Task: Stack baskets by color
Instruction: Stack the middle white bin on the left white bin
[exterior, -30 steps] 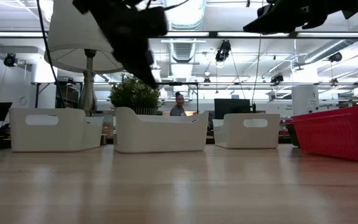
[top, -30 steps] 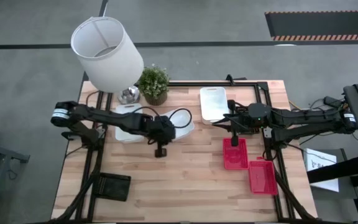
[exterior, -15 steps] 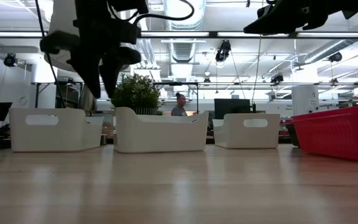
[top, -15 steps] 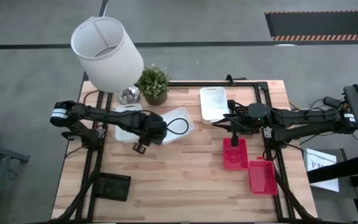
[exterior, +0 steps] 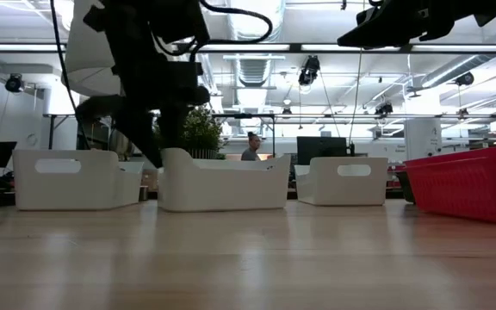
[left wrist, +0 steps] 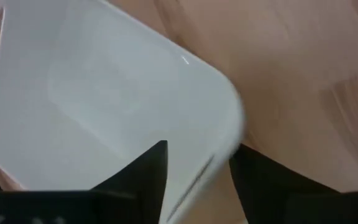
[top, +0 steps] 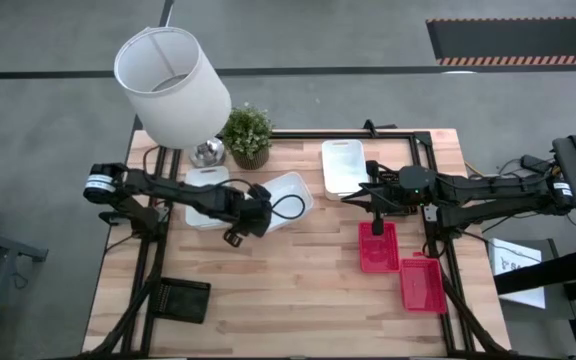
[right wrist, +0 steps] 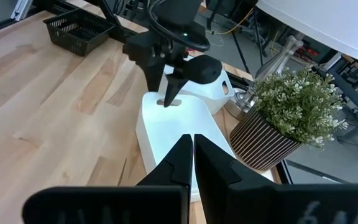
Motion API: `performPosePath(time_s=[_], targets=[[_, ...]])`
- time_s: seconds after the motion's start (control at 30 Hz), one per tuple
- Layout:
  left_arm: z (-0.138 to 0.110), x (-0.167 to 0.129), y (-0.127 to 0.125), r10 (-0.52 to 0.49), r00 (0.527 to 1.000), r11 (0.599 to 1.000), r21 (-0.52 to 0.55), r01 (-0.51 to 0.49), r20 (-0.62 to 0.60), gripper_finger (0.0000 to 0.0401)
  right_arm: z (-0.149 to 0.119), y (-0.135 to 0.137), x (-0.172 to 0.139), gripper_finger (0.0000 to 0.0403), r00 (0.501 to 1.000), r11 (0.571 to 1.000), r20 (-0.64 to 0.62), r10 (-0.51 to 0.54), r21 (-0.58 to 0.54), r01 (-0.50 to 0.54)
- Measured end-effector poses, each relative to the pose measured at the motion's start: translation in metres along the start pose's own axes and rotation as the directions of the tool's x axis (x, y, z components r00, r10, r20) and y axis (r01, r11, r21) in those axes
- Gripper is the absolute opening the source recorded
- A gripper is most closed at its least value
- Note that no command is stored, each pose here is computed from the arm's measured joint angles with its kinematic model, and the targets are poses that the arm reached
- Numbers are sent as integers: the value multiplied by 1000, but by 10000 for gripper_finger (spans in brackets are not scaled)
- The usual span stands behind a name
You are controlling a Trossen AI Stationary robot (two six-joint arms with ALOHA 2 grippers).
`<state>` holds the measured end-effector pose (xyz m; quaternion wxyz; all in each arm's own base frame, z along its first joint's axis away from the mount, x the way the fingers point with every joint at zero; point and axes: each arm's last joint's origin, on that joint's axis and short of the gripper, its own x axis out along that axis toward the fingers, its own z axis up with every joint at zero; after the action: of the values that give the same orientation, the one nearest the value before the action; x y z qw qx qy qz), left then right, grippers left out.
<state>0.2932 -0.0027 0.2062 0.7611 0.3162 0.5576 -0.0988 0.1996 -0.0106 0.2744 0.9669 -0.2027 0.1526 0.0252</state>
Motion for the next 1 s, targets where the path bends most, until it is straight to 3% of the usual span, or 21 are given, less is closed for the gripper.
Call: performPosePath(time_s=[0.27, 0.37, 0.67, 1.0], targets=[[10, -1, 3, 53, 995, 999, -10, -53, 82, 46, 0, 0, 0, 9, 1000, 1000, 0, 0, 3, 0], [21, -7, 8, 96, 981, 995, -36, -91, 167, 8, 0, 0, 0, 9, 1000, 1000, 0, 0, 2, 0], [61, -34, 3, 181, 892, 983, -95, -155, 414, 1, 0, 0, 0, 9, 1000, 1000, 0, 0, 11, 0], [87, -56, -33, 245, 857, 966, -191, -175, 454, 0, 0, 0, 0, 9, 1000, 1000, -1, 0, 10, 0]])
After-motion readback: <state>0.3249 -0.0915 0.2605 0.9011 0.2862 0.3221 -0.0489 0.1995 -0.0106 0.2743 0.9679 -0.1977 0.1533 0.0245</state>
